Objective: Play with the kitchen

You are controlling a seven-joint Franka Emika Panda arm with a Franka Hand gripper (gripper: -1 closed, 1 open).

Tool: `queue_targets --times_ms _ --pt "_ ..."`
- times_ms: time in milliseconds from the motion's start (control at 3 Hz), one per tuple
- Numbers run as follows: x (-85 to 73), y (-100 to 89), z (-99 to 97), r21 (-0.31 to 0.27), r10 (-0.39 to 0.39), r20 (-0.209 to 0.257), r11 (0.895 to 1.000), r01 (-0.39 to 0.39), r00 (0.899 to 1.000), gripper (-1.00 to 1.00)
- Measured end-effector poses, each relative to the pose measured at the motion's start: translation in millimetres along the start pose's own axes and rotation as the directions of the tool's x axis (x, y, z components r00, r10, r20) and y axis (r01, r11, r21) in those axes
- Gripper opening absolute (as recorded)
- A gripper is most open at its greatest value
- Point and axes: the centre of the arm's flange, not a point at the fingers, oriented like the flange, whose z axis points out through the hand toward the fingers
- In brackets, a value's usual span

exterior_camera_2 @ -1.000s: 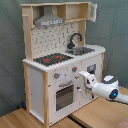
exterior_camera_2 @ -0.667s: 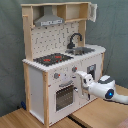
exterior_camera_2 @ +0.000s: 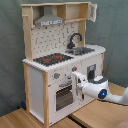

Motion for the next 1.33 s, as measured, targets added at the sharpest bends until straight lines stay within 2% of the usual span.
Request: queue_targets --times_ms 333,667,1000,1333 --pt "-6.5 1.0 8.2 -0.015 -0.060 0.009 0.998 0.060 0.998 1.00" --pt "-6.5 1.0 8.2 -0.015 -0.064 0.009 0.998 0.064 0.998 -1.00" --pt "-4.3 3.1 8.5 -0.020 -0.109 0.007 0.994 0.109 0.994 -1.00" --pt "1.1 -3.1 -10.7 -0.040 -0.109 0.022 0.993 0.110 0.994 -1.00"
